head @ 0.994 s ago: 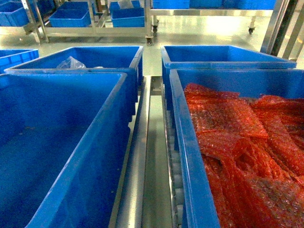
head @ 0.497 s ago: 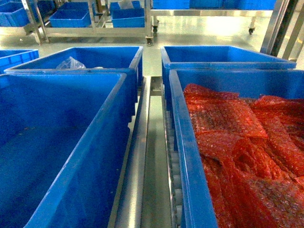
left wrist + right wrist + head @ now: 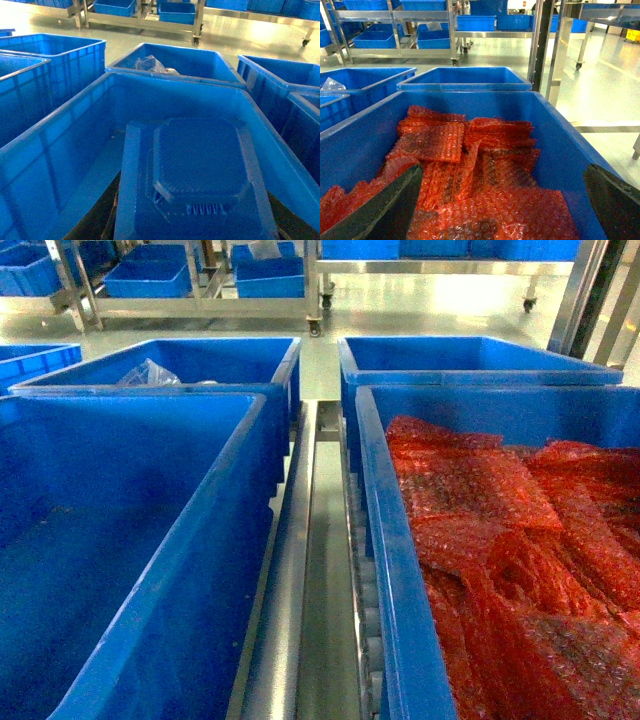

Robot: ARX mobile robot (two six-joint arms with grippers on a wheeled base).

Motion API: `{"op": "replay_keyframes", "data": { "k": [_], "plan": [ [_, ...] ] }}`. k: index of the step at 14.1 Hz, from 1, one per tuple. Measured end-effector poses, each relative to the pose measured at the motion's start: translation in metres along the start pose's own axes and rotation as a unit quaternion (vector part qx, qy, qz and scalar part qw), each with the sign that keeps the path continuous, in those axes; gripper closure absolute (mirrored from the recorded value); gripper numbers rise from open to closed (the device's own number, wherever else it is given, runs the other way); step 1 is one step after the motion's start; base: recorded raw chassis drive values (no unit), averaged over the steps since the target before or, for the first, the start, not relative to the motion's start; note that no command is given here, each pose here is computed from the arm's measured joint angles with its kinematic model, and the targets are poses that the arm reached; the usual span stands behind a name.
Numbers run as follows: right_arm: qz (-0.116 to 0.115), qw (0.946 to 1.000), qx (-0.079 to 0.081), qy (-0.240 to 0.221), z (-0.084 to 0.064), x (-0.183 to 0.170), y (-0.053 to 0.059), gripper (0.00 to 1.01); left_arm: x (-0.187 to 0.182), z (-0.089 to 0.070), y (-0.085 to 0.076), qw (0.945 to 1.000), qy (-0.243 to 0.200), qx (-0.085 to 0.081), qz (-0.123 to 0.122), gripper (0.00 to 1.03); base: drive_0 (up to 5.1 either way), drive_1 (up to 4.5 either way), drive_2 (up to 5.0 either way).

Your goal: Pick blue part to blue bin on bottom shelf

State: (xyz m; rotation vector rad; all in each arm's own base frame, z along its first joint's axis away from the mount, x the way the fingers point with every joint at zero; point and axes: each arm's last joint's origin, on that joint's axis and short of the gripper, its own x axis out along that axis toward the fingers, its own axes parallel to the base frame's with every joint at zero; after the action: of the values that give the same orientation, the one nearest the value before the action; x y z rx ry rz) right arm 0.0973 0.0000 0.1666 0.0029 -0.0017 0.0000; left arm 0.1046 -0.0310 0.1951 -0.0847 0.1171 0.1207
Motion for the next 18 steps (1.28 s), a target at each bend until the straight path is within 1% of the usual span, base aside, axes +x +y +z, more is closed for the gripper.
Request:
{"op": "replay_keyframes", "data": {
  "k": [18],
  "plan": [
    [0.0, 1.0, 0.0, 0.0, 0.0, 0.0, 0.0, 0.03, 0.0, 0.0, 0.0, 1.0, 0.0, 0.0, 0.0, 0.6, 0.0, 4.0, -3.9]
  ]
}}
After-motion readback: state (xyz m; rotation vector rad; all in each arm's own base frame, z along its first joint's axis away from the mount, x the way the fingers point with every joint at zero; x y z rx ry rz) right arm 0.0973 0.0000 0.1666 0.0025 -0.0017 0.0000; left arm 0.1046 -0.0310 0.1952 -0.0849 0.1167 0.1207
